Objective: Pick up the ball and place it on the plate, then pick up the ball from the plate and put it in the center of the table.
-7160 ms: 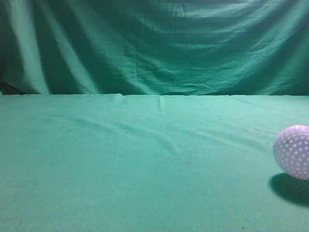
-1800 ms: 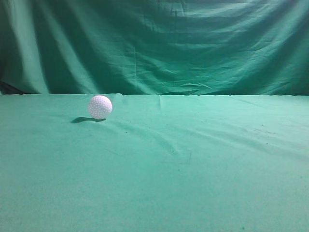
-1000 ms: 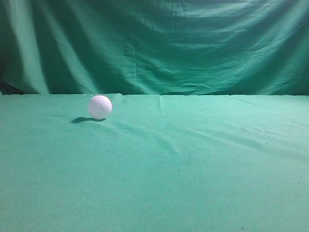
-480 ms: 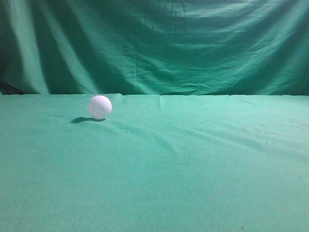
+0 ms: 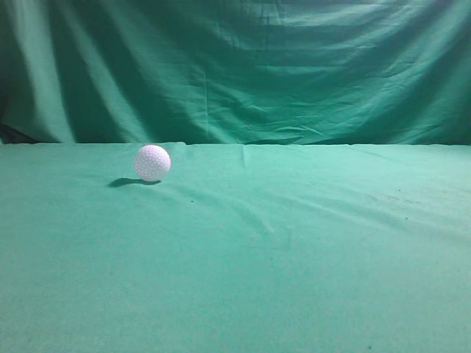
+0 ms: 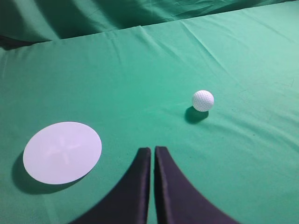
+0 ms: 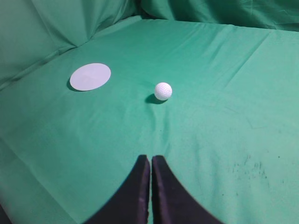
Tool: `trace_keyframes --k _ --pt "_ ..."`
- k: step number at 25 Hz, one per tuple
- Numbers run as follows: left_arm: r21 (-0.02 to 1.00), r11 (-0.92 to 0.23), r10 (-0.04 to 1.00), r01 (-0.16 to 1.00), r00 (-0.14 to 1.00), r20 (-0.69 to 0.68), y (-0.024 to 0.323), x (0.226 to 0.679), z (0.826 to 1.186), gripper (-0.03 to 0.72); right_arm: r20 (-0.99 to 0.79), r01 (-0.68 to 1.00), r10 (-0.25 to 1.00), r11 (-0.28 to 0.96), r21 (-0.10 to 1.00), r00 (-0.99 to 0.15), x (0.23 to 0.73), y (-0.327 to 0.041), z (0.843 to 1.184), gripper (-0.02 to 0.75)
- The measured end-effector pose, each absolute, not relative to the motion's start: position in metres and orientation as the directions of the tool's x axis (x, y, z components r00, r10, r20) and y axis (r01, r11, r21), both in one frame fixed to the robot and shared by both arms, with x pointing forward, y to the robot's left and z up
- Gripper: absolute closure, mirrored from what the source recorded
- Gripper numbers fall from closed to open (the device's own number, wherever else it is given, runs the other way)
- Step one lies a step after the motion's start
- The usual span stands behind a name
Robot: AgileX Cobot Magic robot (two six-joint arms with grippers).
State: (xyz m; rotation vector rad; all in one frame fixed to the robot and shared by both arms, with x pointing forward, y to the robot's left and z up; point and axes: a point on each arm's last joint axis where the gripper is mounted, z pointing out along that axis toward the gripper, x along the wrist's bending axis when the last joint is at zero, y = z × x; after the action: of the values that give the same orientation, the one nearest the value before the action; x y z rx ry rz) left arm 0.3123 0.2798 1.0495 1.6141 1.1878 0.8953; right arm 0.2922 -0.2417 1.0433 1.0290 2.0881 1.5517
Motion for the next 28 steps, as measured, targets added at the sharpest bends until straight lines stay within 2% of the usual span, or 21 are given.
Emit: trace_keyframes --k 7,13,17,22,23,24,25,26,27,28 --pt "0.946 -0.121 0.961 0.3 0.273 0.036 0.28 0.312 1.049 0.688 0.129 0.35 0.725 0.163 0.922 -0.677 0.292 -0.243 1.041 0.738" --pt "0.946 -0.121 0.961 0.3 0.273 0.036 0.28 0.312 1.049 0.688 0.04 0.317 0.738 0.239 0.918 -0.674 0.294 -0.246 1.038 0.738" --pt "0.946 -0.121 0.961 0.3 0.273 0.036 0.28 0.312 1.049 0.688 0.0 0.281 0.751 0.247 0.927 -0.661 0.293 -0.251 1.04 0.738" --pt "0.946 -0.121 0.961 0.3 0.273 0.036 0.28 0.312 1.049 0.688 -0.001 0.251 0.841 0.162 0.954 -0.542 0.292 -0.265 1.037 0.738" --pt "0.946 -0.121 0.961 0.3 0.273 0.036 0.28 0.312 1.049 0.688 0.0 0.246 0.862 0.145 0.958 -0.507 0.292 -0.268 1.032 0.738" --pt "0.946 -0.121 0.961 0.3 0.273 0.036 0.28 0.312 1.049 0.688 0.0 0.244 0.882 0.13 0.961 -0.471 0.293 -0.271 1.025 0.689" --pt "0.946 -0.121 0.961 0.3 0.273 0.036 0.28 0.312 1.049 0.688 0.002 0.24 0.902 0.113 0.964 -0.431 0.292 -0.274 1.018 0.738" --pt "0.946 -0.121 0.961 0.3 0.273 0.036 0.28 0.312 1.049 0.688 0.009 0.236 0.917 0.094 0.967 -0.399 0.293 -0.276 1.009 0.738" --pt "0.946 -0.121 0.961 0.3 0.273 0.036 0.28 0.312 1.049 0.688 0.016 0.241 0.933 0.077 0.967 -0.359 0.293 -0.278 1.0 0.689" --pt "0.946 -0.121 0.961 0.3 0.273 0.036 0.28 0.312 1.049 0.688 0.026 0.236 0.947 0.054 0.97 -0.322 0.293 -0.28 0.99 0.689"
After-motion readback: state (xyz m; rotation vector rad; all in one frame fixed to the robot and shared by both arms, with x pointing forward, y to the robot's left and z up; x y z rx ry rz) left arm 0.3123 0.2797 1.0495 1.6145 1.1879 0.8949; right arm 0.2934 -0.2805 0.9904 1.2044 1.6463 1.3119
